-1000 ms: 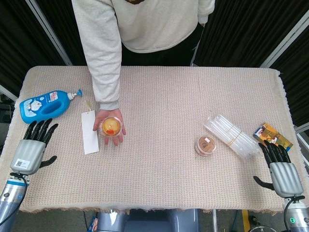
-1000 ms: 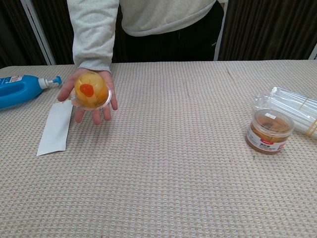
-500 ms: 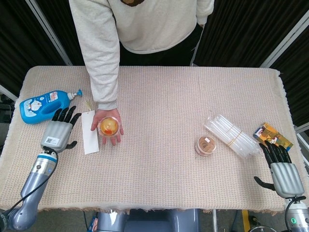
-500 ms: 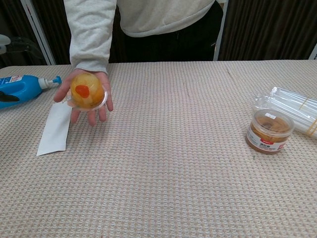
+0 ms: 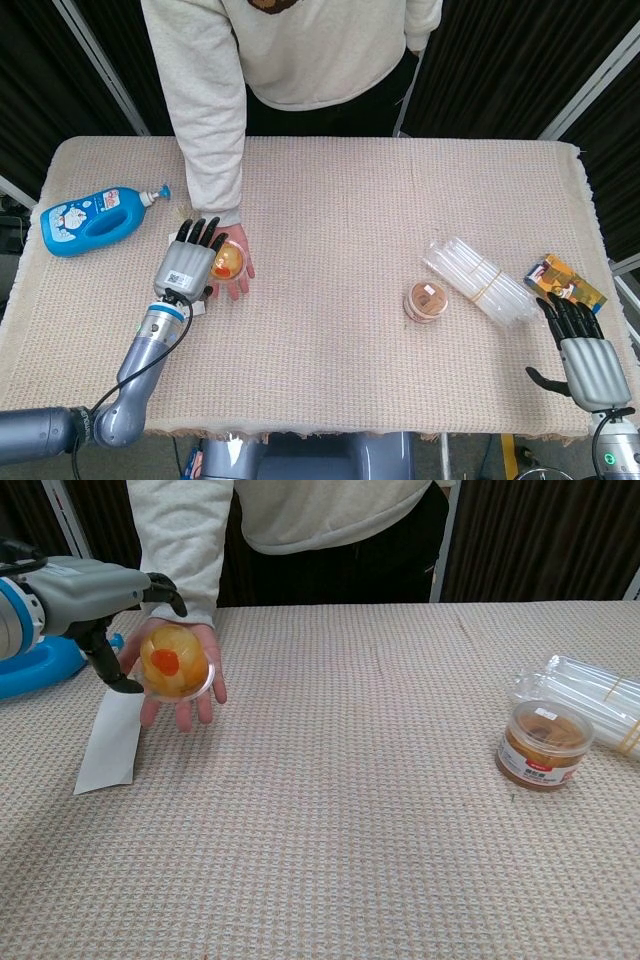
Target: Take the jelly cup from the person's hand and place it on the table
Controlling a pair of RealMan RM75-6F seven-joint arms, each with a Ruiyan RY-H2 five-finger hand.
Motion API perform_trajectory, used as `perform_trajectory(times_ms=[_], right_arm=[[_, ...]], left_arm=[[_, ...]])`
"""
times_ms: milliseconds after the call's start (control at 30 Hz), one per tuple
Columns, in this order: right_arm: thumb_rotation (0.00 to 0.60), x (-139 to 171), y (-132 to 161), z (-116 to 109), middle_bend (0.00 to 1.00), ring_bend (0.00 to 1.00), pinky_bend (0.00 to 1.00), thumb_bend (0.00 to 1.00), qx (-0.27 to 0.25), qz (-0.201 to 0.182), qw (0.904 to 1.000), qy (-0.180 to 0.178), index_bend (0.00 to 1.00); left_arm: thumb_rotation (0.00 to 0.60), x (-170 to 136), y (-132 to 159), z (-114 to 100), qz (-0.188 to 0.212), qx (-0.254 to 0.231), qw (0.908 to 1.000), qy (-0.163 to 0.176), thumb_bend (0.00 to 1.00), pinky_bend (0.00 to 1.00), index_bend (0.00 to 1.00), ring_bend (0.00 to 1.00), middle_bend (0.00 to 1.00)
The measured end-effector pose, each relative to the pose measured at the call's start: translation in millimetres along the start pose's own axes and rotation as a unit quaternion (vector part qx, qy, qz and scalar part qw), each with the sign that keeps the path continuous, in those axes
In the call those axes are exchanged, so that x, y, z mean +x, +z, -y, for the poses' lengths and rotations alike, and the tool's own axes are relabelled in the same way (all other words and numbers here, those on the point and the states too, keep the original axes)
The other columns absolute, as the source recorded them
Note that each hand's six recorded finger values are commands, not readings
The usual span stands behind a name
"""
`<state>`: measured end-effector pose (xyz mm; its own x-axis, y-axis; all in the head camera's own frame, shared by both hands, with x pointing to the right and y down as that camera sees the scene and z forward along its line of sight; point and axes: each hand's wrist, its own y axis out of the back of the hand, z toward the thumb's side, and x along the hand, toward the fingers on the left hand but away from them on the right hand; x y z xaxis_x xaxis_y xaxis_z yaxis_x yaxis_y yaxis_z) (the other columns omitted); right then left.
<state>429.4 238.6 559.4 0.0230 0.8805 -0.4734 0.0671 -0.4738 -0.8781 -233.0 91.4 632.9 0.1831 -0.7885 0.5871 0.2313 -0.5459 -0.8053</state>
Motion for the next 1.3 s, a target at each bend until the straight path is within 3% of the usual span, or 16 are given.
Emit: perform_trajectory(times_ms=[167, 233, 300, 367, 467, 633, 767, 867, 1133, 1300], right_arm=[[0.6, 0.1, -0.4, 0.1, 0.0, 0.0, 0.0, 0.1, -0.002, 0.001, 1.0, 0.002, 0.05], [0.6, 0.1, 0.0, 0.4, 0.0, 0.0, 0.0, 0.1, -0.003, 0.001, 1.0, 0.003, 0.05], [0.6, 0.1, 0.1, 0.3, 0.0, 0.0, 0.0, 0.1, -0.003, 0.001, 1.0, 0.003, 0.05], [0.6, 0.3, 0.0, 0.2, 0.0, 0.0, 0.0, 0.1, -0.003, 0.001, 1.0, 0.003, 0.05], [0.6, 0.3, -0.7, 0.2, 0.0, 0.0, 0.0, 0.1, -0.003, 0.003, 1.0, 0.003, 0.05], [0.6, 0.5, -1.2, 0.1, 0.0, 0.0, 0.0, 0.1, -0.004, 0.004, 1.0, 0.003, 0.05], [0.6, 0.5, -0.9, 0.0, 0.0, 0.0, 0.0, 0.1, -0.003, 0.004, 1.0, 0.003, 0.05], [0.6, 0.6, -1.0, 0.0, 0.0, 0.0, 0.0, 0.1, -0.003, 0.004, 1.0, 0.003, 0.05], [0.6, 0.8, -1.5, -0.2, 0.0, 0.0, 0.0, 0.1, -0.001, 0.006, 1.0, 0.002, 0.05], [0.6, 0.7, -1.0, 0.1, 0.0, 0.0, 0.0, 0.1, 0.0, 0.007, 1.0, 0.002, 0.05]], left_arm=[[0.6, 7.1, 6.5, 5.4, -0.015, 0.019, 0.9997, -0.008, 0.25, 0.07, 0.18, 0.0, 0.0], [0.6, 8.8, 8.0, 7.5, -0.017, 0.021, 0.9996, -0.01, 0.29, 0.12, 0.23, 0.03, 0.02], [0.6, 10.8, 9.0, 10.5, -0.018, 0.023, 0.9995, -0.014, 0.4, 0.25, 0.4, 0.16, 0.16], [0.6, 13.2, 10.4, 12.8, -0.02, 0.022, 0.9994, -0.015, 0.5, 0.41, 0.63, 0.35, 0.39], [0.6, 15.7, 12.6, 9.6, -0.021, 0.021, 0.9996, 0.003, 0.53, 0.49, 0.77, 0.47, 0.51], [0.6, 16.1, 19.0, -3.2, -0.006, 0.025, 0.9973, 0.069, 0.54, 0.5, 0.79, 0.49, 0.53], [0.6, 9.6, 22.6, -15.0, 0.014, -0.001, 0.9924, 0.122, 0.54, 0.5, 0.79, 0.49, 0.53], [0.6, 4.2, 20.2, -21.2, 0.018, -0.014, 0.9898, 0.14, 0.54, 0.5, 0.79, 0.49, 0.53], [0.6, -30.2, -2.8, -33.5, 0.031, -0.038, 0.9857, 0.161, 0.55, 0.5, 0.79, 0.5, 0.53], [0.6, -65.8, -34.1, -20.3, 0.03, -0.041, 0.9876, 0.148, 0.54, 0.5, 0.8, 0.5, 0.53]])
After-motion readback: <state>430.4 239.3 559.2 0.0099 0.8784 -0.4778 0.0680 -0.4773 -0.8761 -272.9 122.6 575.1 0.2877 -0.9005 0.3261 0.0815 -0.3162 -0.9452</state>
